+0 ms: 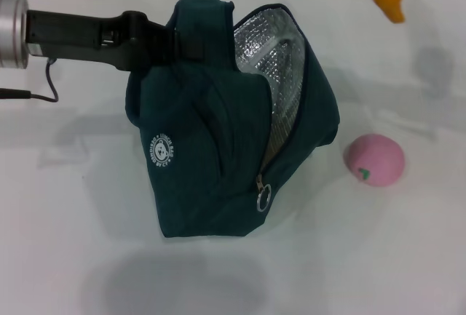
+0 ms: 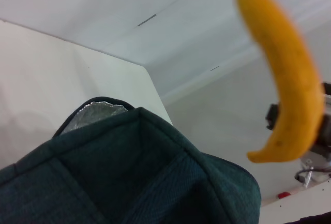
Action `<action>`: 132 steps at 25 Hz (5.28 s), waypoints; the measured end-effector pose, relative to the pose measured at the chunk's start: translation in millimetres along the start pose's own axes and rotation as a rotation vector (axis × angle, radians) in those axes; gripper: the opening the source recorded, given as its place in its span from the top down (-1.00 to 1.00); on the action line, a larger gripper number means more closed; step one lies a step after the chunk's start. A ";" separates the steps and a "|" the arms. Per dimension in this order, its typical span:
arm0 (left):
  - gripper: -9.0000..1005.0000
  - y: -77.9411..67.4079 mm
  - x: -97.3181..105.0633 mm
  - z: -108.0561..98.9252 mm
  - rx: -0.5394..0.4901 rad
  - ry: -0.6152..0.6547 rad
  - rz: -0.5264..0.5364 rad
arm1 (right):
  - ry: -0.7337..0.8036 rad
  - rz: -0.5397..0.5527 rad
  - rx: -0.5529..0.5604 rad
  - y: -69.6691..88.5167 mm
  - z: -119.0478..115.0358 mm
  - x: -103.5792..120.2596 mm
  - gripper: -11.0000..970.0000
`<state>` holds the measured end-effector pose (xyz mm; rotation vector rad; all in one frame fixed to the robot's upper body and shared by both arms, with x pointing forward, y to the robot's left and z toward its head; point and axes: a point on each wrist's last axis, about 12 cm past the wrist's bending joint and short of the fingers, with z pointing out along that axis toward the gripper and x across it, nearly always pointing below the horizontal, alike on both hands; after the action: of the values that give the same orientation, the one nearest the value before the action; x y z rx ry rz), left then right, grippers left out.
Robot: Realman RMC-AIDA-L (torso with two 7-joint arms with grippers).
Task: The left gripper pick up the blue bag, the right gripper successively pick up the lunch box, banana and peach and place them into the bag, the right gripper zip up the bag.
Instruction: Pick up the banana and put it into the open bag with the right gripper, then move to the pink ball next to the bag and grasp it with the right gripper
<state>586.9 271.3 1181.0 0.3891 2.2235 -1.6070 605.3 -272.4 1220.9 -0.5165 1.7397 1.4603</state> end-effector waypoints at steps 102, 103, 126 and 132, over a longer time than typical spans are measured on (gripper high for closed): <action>0.90 9.3 7.1 -11.3 -0.015 -0.053 0.000 | 0.458 -0.267 0.410 -34.0 -54.0 88.5 -0.66; 0.90 9.3 7.1 -11.3 -0.015 -0.053 0.000 | 0.468 -0.268 0.412 -35.1 -51.4 90.6 -0.66; 0.90 10.8 8.7 -13.5 -0.020 -0.058 -0.001 | 0.624 -0.358 0.399 -46.5 -10.2 115.5 -0.43; 0.90 10.8 8.6 -13.9 -0.021 -0.059 -0.001 | 0.614 -0.357 0.397 -45.0 -11.5 114.3 0.19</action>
<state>581.9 287.9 1171.9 0.3308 2.1956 -1.5740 565.7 -274.6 1104.0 -1.0682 2.1895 0.7102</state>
